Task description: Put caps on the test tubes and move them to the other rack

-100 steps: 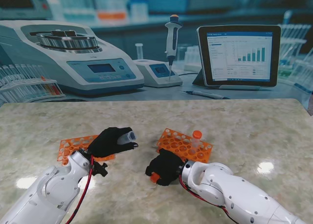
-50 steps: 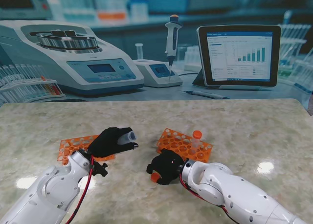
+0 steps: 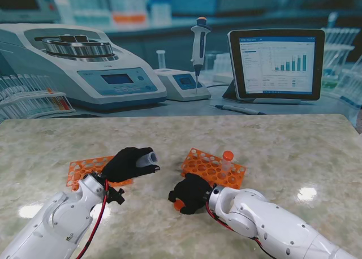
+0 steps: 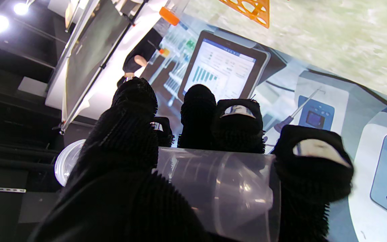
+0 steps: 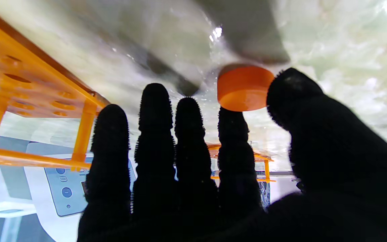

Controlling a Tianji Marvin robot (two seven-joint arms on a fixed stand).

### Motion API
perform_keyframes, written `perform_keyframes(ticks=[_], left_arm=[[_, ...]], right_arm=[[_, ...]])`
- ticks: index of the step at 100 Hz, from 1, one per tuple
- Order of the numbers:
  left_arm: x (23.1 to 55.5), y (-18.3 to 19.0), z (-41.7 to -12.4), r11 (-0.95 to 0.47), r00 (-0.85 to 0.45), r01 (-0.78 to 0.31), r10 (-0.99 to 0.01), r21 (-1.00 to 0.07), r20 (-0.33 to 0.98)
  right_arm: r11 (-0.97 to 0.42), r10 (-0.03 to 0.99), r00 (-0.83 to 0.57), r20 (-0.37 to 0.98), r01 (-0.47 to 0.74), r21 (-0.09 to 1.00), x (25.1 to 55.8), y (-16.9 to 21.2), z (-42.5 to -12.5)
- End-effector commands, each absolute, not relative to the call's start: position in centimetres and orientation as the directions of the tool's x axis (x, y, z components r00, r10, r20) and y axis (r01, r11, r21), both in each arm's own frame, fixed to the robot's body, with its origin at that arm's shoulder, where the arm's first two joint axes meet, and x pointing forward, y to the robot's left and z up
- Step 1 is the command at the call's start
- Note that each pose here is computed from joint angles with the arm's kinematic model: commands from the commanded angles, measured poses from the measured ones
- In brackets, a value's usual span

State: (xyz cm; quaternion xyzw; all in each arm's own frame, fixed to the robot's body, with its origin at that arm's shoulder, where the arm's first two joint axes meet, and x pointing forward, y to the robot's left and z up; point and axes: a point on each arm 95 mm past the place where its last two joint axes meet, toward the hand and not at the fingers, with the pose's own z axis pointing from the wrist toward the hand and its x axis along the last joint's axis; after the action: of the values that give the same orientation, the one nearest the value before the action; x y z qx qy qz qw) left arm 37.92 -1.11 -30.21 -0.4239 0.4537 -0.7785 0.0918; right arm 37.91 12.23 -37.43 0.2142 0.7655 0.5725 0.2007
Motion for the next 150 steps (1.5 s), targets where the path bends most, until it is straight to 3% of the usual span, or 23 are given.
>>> perform_keyframes(ticks=[1, 150], left_arm=[[37.8, -1.2, -30.1, -0.567, -0.626, -0.246, -0.527, -0.786, 0.576], [37.7, -1.4, -30.0, -0.567, -0.625, -0.245, -0.527, -0.786, 0.575]], right_arm=[[0.258, 0.562, -0.825, -0.061, 0.105, 0.960, 37.6, 12.1, -38.0], [0.204, 0.568, -0.823, -0.022, 0.114, 0.972, 37.3, 12.4, -39.7]])
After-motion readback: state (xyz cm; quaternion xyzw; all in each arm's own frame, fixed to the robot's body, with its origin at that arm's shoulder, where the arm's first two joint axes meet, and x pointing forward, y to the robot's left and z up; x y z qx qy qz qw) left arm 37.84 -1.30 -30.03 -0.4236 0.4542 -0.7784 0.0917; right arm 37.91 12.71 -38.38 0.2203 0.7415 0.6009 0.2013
